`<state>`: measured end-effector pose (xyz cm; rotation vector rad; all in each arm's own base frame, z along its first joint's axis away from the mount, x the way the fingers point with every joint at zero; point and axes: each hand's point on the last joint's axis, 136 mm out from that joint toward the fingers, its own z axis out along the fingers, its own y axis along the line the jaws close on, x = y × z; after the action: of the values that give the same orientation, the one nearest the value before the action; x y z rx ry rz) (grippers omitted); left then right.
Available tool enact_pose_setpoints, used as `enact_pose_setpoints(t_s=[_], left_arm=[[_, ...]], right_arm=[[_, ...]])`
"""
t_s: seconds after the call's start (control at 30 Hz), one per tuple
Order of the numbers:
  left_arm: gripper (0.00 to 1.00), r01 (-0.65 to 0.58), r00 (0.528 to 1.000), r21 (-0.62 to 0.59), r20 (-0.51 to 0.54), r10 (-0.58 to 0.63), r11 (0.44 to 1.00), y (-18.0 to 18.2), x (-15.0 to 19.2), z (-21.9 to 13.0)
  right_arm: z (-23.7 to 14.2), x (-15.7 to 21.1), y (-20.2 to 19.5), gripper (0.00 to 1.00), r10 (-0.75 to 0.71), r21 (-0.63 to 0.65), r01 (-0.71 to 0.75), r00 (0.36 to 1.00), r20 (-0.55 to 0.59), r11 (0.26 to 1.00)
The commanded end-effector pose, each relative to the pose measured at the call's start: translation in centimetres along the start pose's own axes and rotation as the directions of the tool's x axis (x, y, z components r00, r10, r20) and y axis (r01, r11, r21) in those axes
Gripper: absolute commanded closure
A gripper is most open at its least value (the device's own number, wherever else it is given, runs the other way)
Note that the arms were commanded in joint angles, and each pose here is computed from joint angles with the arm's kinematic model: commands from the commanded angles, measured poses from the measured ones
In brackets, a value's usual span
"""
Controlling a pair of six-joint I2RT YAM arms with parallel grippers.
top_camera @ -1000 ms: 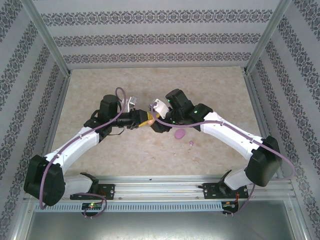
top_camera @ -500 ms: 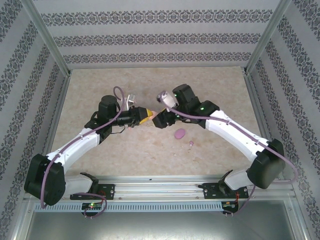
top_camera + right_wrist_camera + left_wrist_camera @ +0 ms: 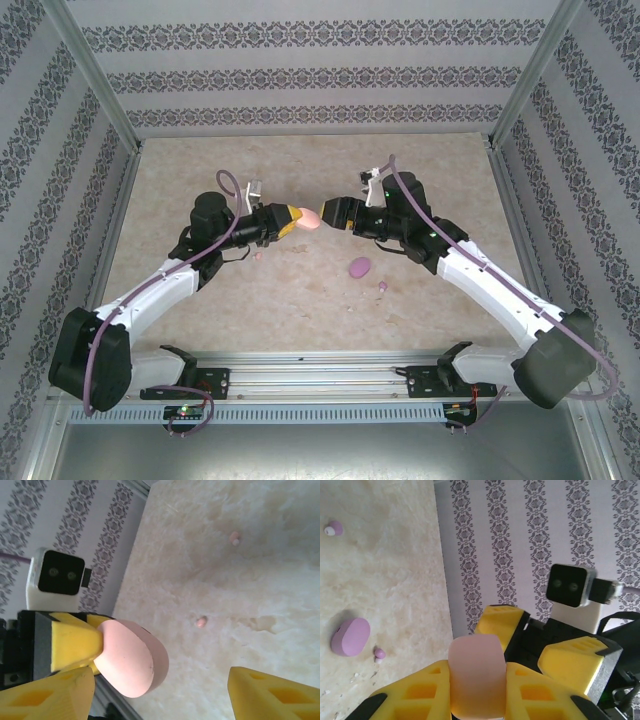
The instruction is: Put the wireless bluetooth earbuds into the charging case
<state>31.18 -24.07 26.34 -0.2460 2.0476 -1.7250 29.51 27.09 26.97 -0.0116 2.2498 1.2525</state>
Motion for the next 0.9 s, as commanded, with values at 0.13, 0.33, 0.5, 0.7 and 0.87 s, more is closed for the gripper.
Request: enact_pose_setpoints(t_s=[0.13,0.33,0.5,0.7,0.87], left_arm=[[0.80,-0.057,0.996,0.123,0.071,0.048,0.991,-4.1,-1.4,-1.0],[0.80,-0.054,0.996,0.167,0.082,0.041,0.984,-5.0,-1.7,-0.9],[0.80,-0.040,0.996,0.193,0.087,0.023,0.980,-5.2,-1.9,-0.9],[0.80,-0.031,0.997,0.193,0.080,0.015,0.981,-5.0,-1.8,-0.9],[0.80,-0.029,0.997,0.178,0.078,0.015,0.984,-4.4,-1.6,-0.8]], right_arm=[[0.2,-0.8,4.0,0.30,0.103,-0.155,-0.101,0.995,0.001,0.983],[1.2,-0.4,4.5,0.30,0.142,-0.210,-0.146,0.989,-0.038,0.967],[2.1,-0.3,4.9,0.32,0.151,-0.245,-0.163,0.986,-0.069,0.956],[2.9,-0.4,5.2,0.47,0.170,-0.280,-0.188,0.981,-0.089,0.941],[3.0,-0.6,5.7,0.65,0.176,-0.306,-0.198,0.980,-0.097,0.931]])
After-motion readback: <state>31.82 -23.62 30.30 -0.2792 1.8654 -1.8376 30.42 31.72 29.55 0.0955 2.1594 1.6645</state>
